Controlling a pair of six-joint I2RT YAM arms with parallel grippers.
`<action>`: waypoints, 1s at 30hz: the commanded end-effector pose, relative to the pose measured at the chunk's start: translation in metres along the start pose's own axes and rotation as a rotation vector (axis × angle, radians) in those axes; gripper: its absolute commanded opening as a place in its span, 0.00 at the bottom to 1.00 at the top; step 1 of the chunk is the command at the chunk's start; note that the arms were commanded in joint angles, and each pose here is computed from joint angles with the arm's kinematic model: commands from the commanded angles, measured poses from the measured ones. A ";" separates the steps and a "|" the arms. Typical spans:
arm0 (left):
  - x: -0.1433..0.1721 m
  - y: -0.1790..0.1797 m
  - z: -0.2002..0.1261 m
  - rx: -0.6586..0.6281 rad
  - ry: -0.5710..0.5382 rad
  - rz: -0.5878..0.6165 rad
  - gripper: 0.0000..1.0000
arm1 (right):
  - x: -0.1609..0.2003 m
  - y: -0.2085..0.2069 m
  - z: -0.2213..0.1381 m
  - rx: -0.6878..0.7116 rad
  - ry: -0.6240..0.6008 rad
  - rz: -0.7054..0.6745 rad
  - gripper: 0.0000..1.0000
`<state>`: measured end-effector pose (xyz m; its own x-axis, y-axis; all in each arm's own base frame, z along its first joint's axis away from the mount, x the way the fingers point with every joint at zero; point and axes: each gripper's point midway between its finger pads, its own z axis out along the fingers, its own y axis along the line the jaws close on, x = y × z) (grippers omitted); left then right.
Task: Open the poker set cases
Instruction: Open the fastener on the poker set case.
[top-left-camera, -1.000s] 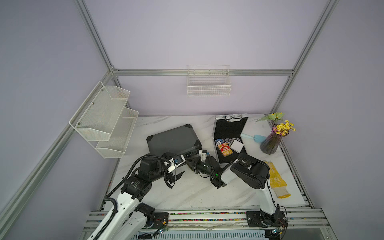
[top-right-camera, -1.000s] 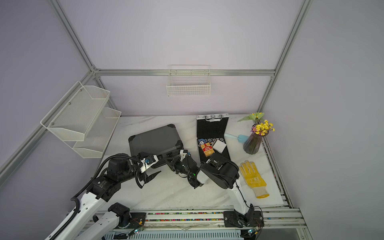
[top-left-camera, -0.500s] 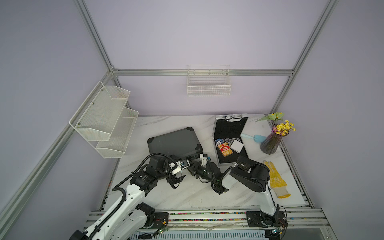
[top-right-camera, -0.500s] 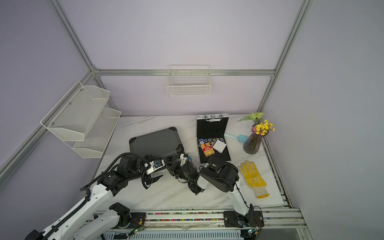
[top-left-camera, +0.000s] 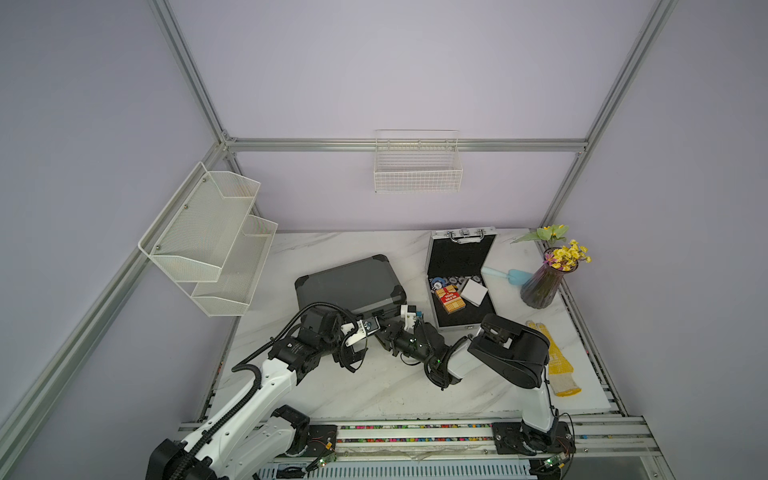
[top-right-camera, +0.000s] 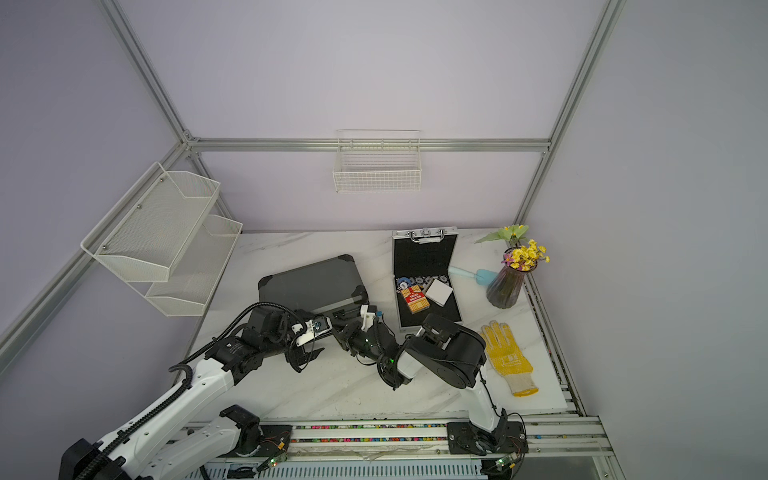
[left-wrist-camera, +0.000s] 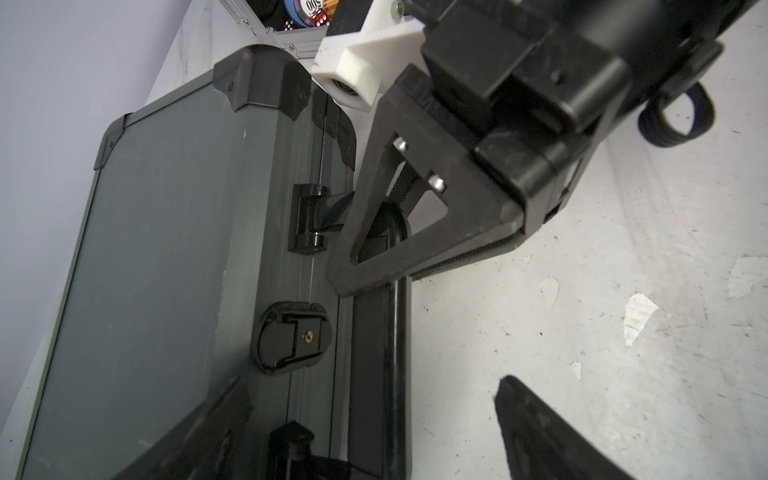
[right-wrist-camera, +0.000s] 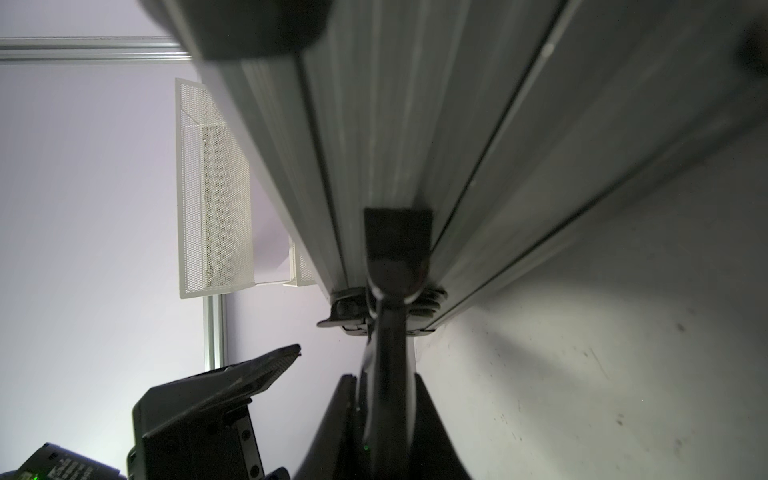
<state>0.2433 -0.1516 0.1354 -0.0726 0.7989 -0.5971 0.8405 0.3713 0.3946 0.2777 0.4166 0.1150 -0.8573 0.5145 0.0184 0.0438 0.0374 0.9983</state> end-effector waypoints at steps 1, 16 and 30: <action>-0.006 0.006 0.003 -0.026 -0.015 0.085 0.91 | 0.026 0.168 -0.030 -0.552 0.080 -0.102 0.00; -0.002 0.012 0.016 -0.041 0.007 0.052 0.84 | 0.029 0.176 -0.030 -0.574 0.093 -0.115 0.00; 0.010 0.000 0.028 0.026 0.054 0.028 0.69 | 0.030 0.178 -0.031 -0.580 0.102 -0.110 0.00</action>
<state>0.2644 -0.1543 0.1194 -0.1049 0.8129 -0.5729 0.8290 0.3897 0.4012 0.2745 0.4196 0.1156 -0.8700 0.4928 0.0186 0.0428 0.0379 0.9984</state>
